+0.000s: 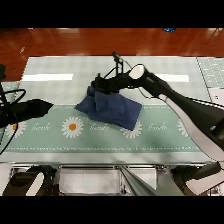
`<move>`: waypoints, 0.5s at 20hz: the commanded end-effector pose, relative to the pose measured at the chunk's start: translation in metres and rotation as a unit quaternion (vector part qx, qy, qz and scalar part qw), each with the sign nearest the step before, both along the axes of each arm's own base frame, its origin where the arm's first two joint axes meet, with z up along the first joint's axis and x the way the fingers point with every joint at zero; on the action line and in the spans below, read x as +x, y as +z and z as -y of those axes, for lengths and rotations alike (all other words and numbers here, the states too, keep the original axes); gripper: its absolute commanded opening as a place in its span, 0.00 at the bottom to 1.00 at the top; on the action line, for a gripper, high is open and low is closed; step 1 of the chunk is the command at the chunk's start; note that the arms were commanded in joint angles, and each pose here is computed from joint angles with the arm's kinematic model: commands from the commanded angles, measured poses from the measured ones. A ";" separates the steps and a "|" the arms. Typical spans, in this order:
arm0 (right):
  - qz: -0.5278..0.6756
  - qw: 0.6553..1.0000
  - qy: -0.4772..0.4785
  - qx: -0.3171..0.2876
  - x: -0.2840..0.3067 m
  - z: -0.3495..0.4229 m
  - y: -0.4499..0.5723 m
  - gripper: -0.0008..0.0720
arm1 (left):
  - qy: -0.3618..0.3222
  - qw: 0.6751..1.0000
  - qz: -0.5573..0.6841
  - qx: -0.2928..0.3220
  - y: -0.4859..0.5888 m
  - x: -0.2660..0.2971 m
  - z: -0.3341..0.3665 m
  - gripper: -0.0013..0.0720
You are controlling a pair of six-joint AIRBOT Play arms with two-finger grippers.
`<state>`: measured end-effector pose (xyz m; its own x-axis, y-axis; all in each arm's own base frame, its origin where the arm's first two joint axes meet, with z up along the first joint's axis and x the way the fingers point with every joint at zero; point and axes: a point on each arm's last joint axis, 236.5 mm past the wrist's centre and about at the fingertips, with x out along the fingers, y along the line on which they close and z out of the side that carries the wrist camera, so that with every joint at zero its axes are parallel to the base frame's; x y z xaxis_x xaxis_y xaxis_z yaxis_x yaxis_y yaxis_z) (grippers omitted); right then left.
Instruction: Fold the shirts.
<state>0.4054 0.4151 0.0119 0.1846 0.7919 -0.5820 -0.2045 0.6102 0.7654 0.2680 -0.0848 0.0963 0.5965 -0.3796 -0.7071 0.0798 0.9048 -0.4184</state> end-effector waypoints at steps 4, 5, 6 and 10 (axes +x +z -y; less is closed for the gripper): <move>-0.038 0.997 0.069 -0.019 -0.019 0.033 0.012 0.57 | 0.064 0.997 0.054 -0.004 0.006 0.036 -0.024 0.04; -0.035 0.996 0.074 -0.030 -0.017 0.063 0.030 0.57 | 0.077 0.995 0.060 -0.005 0.013 0.042 -0.032 0.04; -0.028 0.995 0.080 -0.054 -0.019 0.102 0.050 0.57 | 0.092 0.994 0.063 -0.012 0.018 0.045 -0.038 0.04; 0.033 0.963 -0.031 -0.267 -0.033 0.284 0.091 0.57 | 0.092 0.995 0.041 -0.027 0.014 0.038 -0.036 0.04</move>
